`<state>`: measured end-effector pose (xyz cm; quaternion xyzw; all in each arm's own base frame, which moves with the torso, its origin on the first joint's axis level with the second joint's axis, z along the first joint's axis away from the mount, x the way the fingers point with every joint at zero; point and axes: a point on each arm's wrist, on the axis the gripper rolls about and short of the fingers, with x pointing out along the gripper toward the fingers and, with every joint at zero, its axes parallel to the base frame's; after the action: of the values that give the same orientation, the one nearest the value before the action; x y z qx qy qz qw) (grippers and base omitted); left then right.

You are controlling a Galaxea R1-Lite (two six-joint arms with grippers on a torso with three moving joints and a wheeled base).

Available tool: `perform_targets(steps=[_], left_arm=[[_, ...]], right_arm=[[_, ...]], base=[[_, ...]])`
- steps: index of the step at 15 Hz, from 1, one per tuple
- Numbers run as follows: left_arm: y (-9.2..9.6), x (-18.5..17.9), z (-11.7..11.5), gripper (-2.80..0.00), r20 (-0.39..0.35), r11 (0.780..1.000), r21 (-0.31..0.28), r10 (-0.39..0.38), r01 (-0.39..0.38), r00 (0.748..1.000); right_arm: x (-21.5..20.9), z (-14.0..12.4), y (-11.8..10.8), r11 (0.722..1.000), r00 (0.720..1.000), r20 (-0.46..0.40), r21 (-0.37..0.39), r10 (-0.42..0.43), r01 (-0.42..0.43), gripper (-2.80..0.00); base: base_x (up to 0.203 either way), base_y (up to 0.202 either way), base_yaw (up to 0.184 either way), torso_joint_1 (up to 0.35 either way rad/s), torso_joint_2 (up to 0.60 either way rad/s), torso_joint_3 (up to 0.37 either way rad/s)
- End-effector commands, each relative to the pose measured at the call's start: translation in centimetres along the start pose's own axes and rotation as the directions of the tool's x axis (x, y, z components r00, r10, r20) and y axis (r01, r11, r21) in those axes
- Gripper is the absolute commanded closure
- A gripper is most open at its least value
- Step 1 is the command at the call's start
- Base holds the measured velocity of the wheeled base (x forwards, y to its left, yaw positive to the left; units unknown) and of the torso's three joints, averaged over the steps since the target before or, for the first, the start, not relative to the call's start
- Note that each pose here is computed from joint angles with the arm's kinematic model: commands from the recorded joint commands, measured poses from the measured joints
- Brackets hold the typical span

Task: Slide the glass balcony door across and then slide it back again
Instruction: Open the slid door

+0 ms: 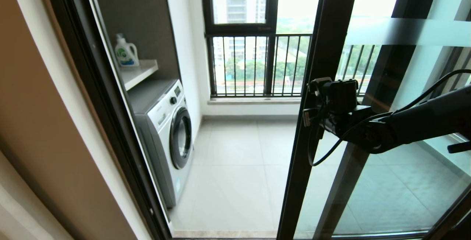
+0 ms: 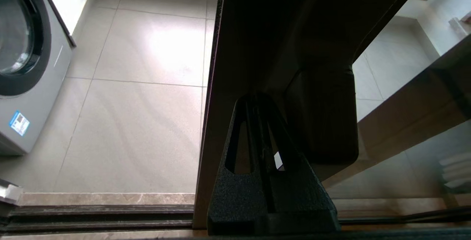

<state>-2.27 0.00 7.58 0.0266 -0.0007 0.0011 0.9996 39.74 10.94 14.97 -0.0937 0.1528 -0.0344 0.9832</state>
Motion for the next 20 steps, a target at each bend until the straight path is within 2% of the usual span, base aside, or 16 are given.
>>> perform_targets(steps=[1,12,20], left_arm=[[0.0,0.0,0.0,0.00,-0.002,1.000,0.000,0.001,-0.001,1.000],[0.0,0.0,0.0,0.00,-0.002,1.000,0.000,0.001,-0.001,1.000],[0.0,0.0,0.0,0.00,-0.002,1.000,0.001,0.002,-0.002,1.000]], right_arm=[[0.2,0.0,-1.4,1.000,1.000,0.001,0.012,-0.029,0.029,0.00],[1.6,-1.1,-6.7,0.988,0.988,-0.041,0.038,-0.146,0.147,0.00],[1.8,-1.8,-9.3,0.980,0.981,-0.035,0.058,-0.189,0.191,0.00]], base=[[0.000,0.000,0.000,0.000,0.00,0.000],[0.000,0.000,0.000,0.000,0.00,0.000],[0.000,0.000,0.000,0.000,0.00,0.000]])
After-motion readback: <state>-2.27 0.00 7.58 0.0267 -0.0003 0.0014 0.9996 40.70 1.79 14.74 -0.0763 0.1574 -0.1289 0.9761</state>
